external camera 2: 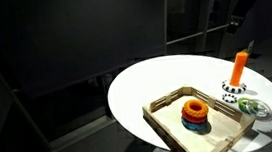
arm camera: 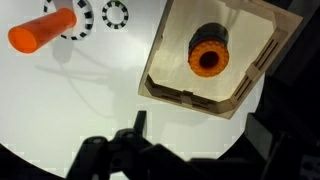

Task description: Put the orange ring on the table.

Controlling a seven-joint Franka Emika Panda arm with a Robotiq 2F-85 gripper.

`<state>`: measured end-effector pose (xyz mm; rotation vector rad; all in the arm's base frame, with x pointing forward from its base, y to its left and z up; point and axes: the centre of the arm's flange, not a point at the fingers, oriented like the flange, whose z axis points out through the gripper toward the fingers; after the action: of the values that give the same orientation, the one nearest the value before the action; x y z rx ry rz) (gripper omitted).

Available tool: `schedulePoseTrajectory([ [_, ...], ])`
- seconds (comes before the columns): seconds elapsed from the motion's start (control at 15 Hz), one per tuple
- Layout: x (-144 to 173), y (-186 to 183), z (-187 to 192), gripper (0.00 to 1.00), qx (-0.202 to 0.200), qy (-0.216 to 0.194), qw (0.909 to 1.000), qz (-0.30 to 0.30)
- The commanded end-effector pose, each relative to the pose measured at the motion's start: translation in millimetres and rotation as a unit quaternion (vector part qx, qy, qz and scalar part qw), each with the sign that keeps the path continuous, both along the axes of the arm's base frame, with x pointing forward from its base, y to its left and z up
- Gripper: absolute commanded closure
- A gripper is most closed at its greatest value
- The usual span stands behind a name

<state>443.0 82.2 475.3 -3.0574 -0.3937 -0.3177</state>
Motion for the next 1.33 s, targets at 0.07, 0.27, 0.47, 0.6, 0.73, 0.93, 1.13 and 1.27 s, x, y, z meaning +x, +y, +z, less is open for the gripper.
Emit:
schedulePoseTrajectory([
  [0.07,33,28,-30,0.00,0.018,0.013,0.9998,-0.001],
  [0.27,42,45,-56,0.00,0.010,0.029,0.9995,0.011],
  [0.47,46,61,-84,0.00,-0.002,0.049,0.9986,0.021],
  [0.6,46,70,-100,0.00,-0.016,0.054,0.9980,0.030],
  [0.73,47,77,-111,0.00,-0.027,0.055,0.9975,0.036],
  [0.93,37,69,-114,0.00,-0.020,0.065,0.9969,0.041],
  [1.13,37,69,-114,0.00,-0.020,0.064,0.9969,0.041],
  [1.27,41,67,-117,0.00,-0.025,0.067,0.9967,0.037],
])
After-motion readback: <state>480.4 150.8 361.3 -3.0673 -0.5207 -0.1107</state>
